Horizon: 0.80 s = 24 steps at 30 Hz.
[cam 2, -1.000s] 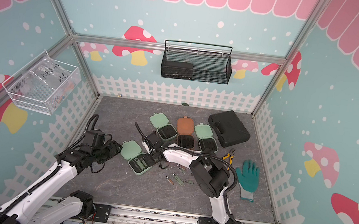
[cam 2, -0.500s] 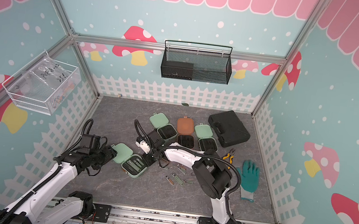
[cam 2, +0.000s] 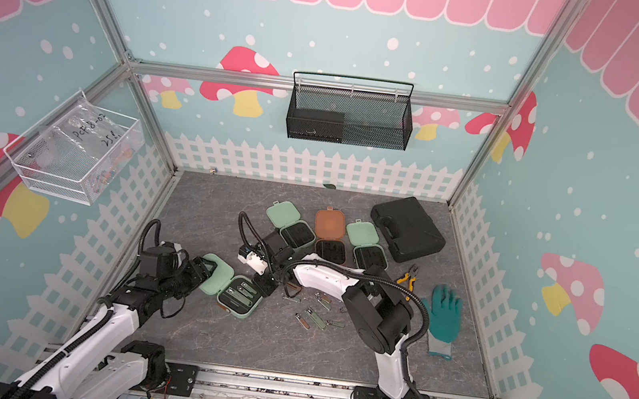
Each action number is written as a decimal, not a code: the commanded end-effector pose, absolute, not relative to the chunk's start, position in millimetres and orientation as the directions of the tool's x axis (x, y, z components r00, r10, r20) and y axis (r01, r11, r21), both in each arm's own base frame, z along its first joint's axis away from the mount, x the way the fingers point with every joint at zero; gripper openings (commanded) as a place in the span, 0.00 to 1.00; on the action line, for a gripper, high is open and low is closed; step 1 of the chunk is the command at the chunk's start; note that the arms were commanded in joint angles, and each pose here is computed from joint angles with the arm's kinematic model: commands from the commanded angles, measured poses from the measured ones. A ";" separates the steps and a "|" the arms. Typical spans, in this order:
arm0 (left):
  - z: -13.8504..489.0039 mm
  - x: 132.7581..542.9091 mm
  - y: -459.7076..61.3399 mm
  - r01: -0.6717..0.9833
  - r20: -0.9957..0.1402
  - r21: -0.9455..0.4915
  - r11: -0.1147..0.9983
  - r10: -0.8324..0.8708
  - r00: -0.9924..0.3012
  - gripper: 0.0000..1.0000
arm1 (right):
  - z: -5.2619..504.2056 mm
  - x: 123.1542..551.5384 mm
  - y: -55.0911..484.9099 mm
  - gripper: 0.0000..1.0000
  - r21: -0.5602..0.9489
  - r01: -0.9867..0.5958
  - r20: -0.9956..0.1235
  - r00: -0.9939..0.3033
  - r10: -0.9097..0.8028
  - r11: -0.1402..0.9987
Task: Organize nail clipper sets
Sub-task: Adjust the storage box at the center of the board, then close the storage box at the center of the board.
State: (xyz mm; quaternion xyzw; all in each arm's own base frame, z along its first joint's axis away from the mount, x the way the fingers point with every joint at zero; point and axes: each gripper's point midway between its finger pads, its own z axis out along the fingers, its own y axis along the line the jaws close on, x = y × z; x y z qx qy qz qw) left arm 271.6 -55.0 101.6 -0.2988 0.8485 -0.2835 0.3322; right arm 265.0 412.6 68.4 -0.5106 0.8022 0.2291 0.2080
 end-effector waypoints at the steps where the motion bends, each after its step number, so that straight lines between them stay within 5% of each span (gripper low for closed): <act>1: 128.6 286.1 -66.9 -0.157 -0.460 -0.752 0.641 -0.680 -0.571 0.72 | 73.3 280.4 418.4 0.00 0.045 -0.947 -0.588 -0.282 -0.758 0.318; 17: 143.8 281.1 -91.6 0.045 -0.494 -0.810 0.585 -0.638 -0.590 0.68 | 38.6 325.6 442.8 0.00 -0.100 -0.951 -0.548 -0.193 -0.814 0.293; 24: 147.5 280.5 -100.6 0.089 -0.493 -0.819 0.566 -0.617 -0.613 0.68 | 48.9 326.4 440.5 0.34 -0.060 -0.924 -0.564 -0.281 -0.777 0.377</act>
